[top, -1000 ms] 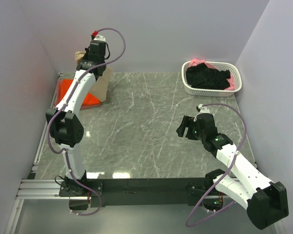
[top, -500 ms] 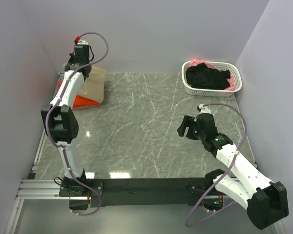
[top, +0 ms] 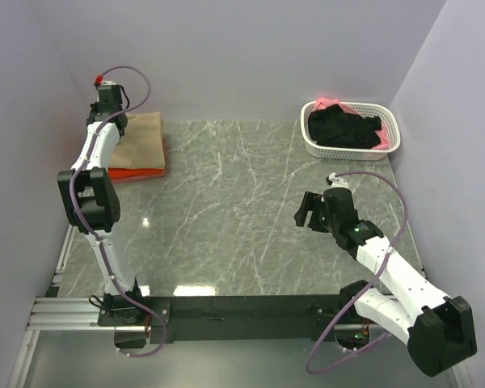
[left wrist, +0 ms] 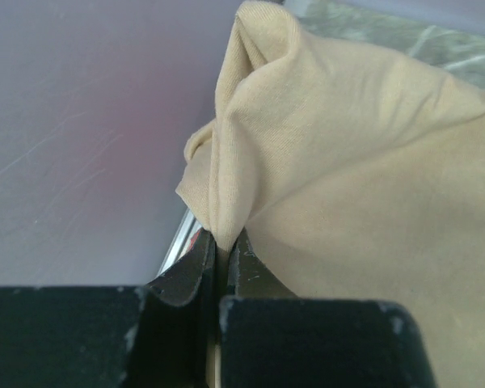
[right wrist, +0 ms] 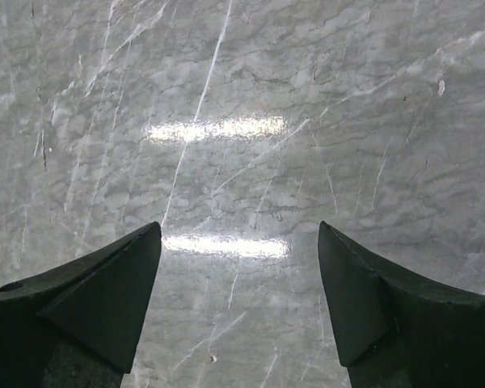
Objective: Fold and stack the t-shirts
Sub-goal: Neatly place the folded tshirt to the corner, then reset both grippers
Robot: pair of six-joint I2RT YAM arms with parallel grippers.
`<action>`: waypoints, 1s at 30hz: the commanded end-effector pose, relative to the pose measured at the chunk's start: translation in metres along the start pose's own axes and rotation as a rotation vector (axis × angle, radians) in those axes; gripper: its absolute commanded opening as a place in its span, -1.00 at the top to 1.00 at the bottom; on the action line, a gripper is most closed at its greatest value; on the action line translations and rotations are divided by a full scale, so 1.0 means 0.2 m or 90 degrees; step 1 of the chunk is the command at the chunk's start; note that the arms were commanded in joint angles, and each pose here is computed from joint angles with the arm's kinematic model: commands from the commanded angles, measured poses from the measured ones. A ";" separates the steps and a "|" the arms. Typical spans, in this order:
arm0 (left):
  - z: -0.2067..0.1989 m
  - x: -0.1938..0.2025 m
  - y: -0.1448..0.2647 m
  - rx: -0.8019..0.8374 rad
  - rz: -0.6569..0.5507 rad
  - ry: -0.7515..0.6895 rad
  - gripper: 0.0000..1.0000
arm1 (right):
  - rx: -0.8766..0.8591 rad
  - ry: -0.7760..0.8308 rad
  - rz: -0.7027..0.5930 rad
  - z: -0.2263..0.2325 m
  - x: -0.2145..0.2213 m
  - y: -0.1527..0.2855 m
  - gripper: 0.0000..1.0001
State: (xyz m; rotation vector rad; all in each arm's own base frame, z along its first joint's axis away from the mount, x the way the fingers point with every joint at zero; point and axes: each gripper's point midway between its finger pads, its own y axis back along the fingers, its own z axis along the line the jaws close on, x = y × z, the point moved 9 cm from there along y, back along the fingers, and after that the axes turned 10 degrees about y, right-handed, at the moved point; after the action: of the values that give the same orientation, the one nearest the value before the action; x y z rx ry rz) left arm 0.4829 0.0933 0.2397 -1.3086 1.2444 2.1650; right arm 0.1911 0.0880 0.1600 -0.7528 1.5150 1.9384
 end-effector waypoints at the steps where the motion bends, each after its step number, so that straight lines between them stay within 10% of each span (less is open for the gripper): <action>1: 0.03 -0.04 -0.03 -0.007 -0.030 0.041 0.99 | 0.013 -0.004 -0.016 0.00 -0.04 0.00 -0.69; 7: 0.07 0.01 -0.11 -0.034 0.018 0.090 0.97 | 0.015 -0.003 -0.011 0.00 -0.04 0.00 -0.69; 9: 0.10 0.02 -0.14 -0.040 0.032 0.103 0.67 | 0.013 -0.002 -0.010 0.00 -0.04 0.00 -0.69; 13: 0.11 0.00 -0.14 -0.042 0.041 0.134 -0.98 | 0.010 -0.002 -0.006 0.00 -0.04 -0.01 -0.69; 30: 0.09 -0.21 0.20 0.156 0.000 0.260 -0.99 | 0.004 -0.005 -0.015 0.01 -0.04 0.01 -0.69</action>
State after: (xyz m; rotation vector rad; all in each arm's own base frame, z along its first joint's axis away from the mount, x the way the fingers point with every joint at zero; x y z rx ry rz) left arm 0.4797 0.1067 0.2573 -1.6259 1.5390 1.9354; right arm 0.1919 0.0882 0.1550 -0.7306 1.5399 1.9473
